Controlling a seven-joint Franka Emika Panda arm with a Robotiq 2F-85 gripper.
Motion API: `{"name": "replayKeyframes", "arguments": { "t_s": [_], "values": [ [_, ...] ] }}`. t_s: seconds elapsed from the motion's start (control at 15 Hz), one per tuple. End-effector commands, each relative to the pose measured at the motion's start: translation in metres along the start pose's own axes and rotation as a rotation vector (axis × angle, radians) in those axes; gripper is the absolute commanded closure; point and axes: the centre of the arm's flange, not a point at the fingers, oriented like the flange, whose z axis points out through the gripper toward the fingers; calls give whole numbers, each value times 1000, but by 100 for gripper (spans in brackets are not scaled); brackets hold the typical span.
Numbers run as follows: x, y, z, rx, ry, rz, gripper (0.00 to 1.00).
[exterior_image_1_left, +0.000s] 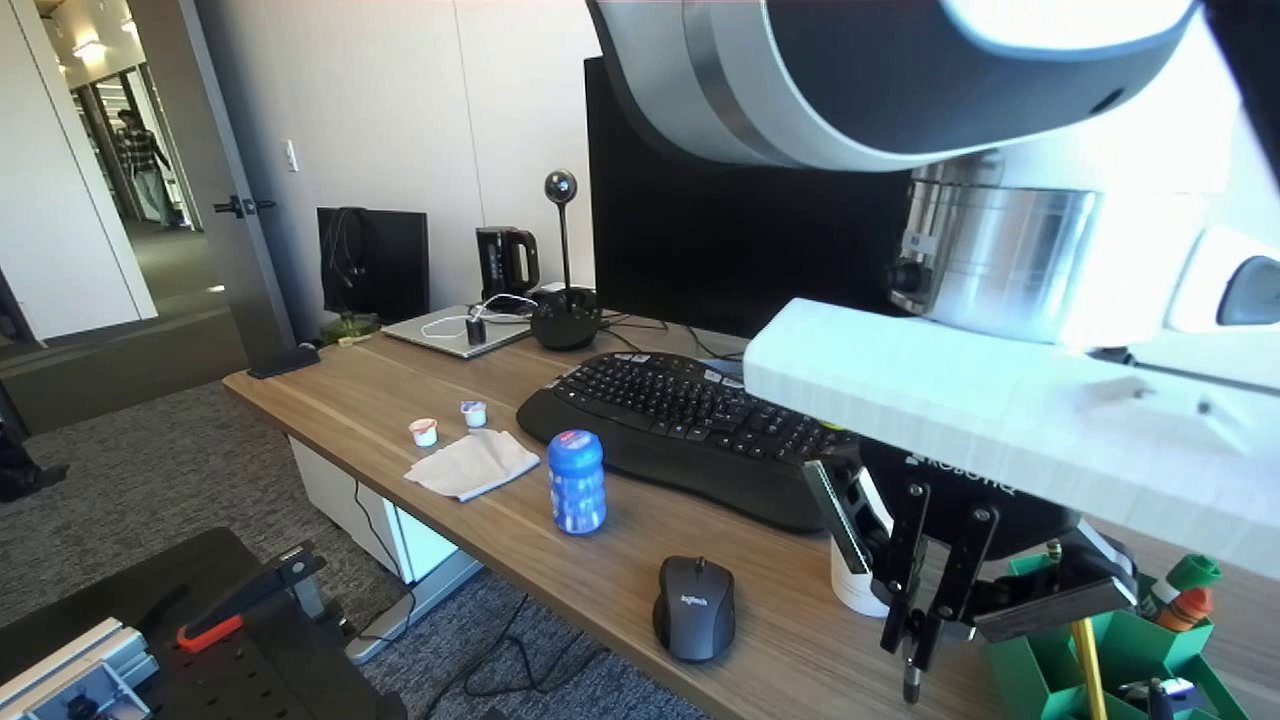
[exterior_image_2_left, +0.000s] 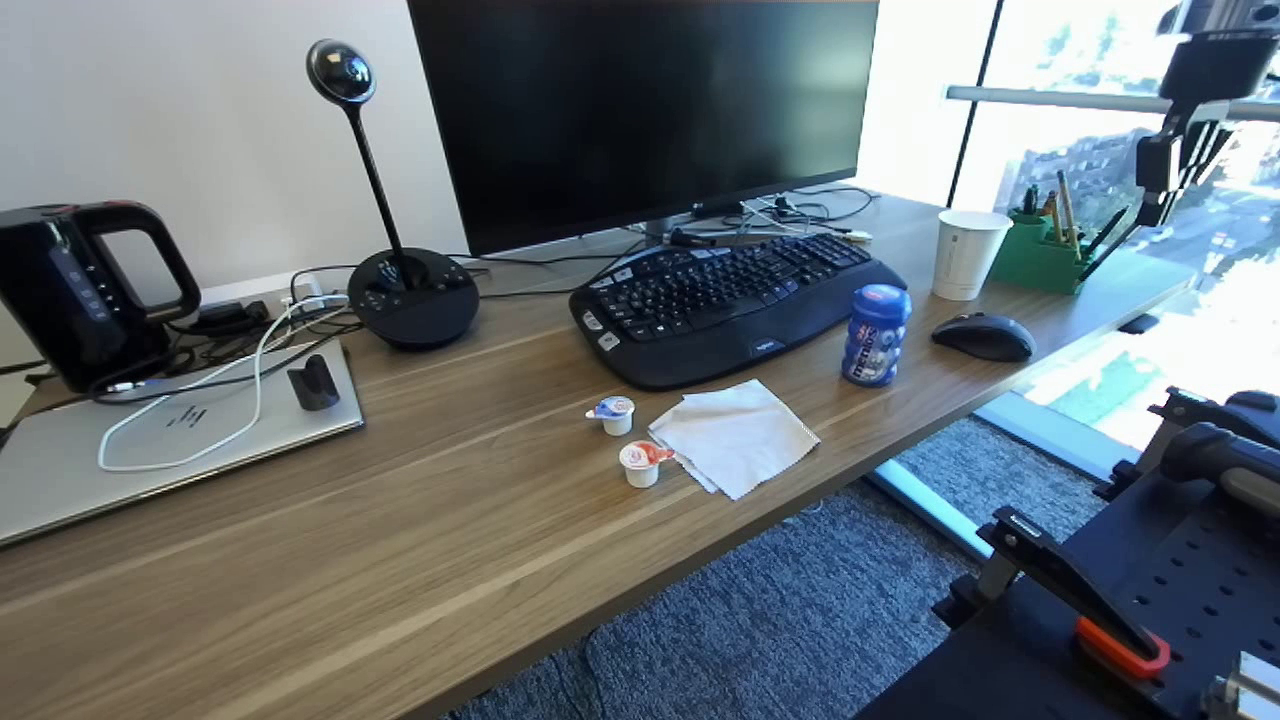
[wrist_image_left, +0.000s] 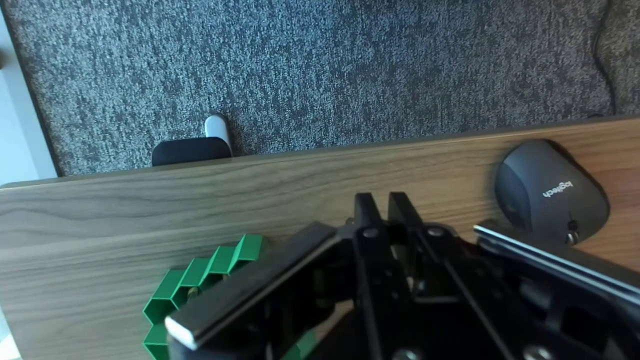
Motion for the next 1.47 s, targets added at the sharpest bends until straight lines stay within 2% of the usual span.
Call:
{"name": "replayKeyframes", "arguments": {
  "t_s": [0.0, 0.33, 0.87, 1.4],
  "values": [
    [9, 8, 6, 14, 41, -29, 97],
    [14, 11, 11, 29, 58, -52, 97],
    [24, 14, 11, 14, 181, -105, 97],
    [29, 21, 28, -15, 200, -124, 97]
  ]
}}
